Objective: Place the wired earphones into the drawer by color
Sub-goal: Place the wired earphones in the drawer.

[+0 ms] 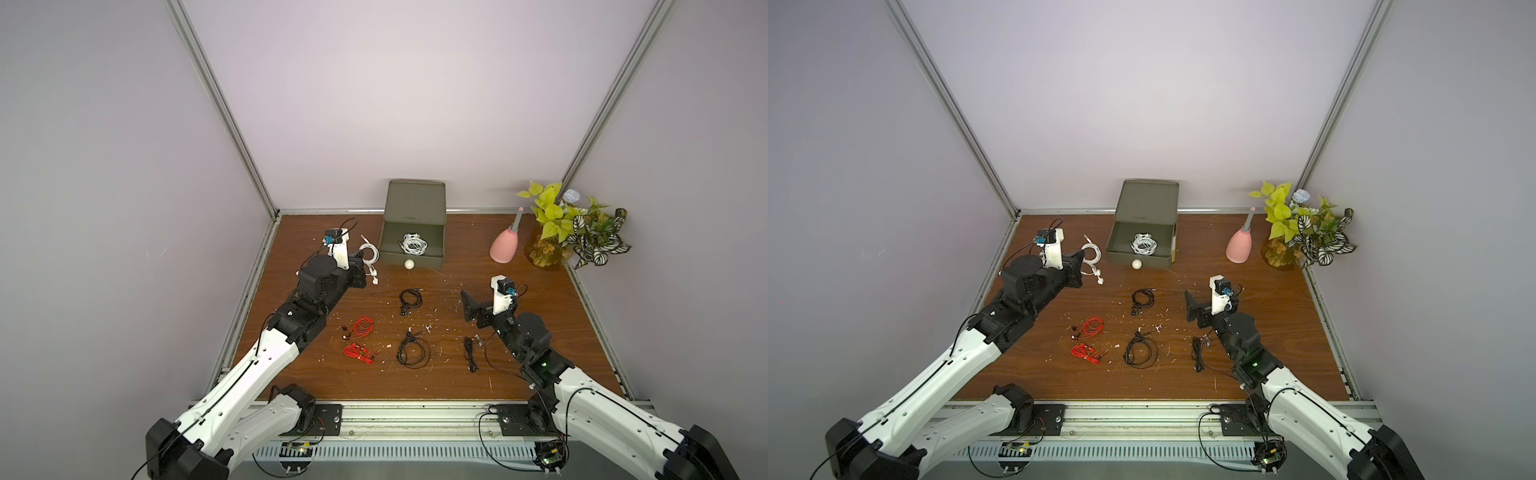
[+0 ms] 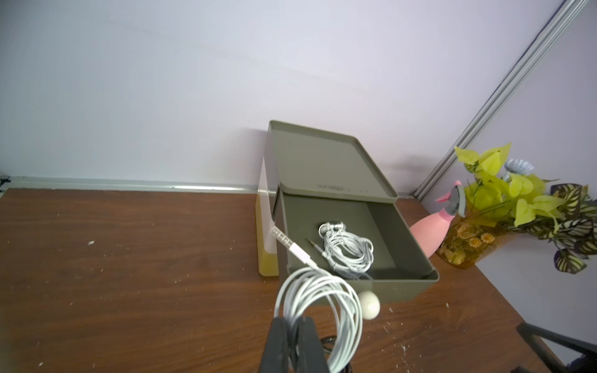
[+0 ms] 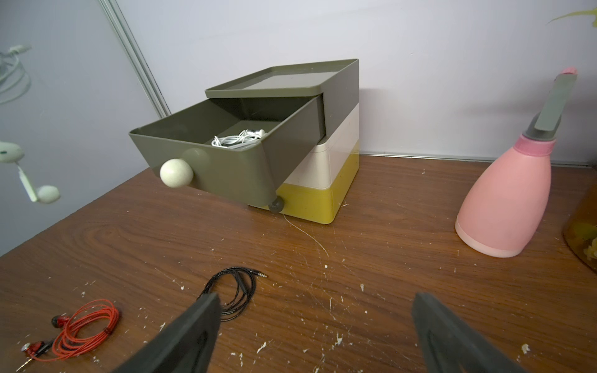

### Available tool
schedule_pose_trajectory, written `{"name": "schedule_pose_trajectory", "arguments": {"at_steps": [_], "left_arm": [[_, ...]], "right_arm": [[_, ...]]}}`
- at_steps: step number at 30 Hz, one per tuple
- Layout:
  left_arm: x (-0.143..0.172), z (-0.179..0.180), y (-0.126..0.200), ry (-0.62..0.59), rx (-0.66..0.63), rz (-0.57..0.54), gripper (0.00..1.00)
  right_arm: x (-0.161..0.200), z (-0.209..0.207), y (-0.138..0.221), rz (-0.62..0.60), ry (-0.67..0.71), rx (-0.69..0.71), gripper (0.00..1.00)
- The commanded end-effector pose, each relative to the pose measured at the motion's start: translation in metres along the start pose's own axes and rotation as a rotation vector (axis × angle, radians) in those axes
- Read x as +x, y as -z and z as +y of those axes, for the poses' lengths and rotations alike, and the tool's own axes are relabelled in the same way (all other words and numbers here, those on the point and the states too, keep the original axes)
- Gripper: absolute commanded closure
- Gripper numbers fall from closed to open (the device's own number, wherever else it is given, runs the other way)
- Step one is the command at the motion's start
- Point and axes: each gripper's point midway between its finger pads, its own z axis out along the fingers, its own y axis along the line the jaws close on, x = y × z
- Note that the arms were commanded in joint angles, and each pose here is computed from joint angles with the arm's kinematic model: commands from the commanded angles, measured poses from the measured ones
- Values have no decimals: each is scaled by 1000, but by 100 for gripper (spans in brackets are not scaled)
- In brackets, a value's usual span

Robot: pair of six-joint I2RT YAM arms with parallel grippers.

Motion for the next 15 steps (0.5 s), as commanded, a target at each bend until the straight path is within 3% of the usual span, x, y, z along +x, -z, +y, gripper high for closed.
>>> {"name": "schedule_pose_trajectory", "arguments": {"at_steps": [1, 15], "left_arm": [[-32, -13, -2, -23, 50, -86, 100], [-64, -42, -70, -93, 128, -149, 100]], "right_arm": [[-13, 3, 2, -54, -16, -17, 1], [-13, 2, 2, -56, -14, -15, 1]]}}
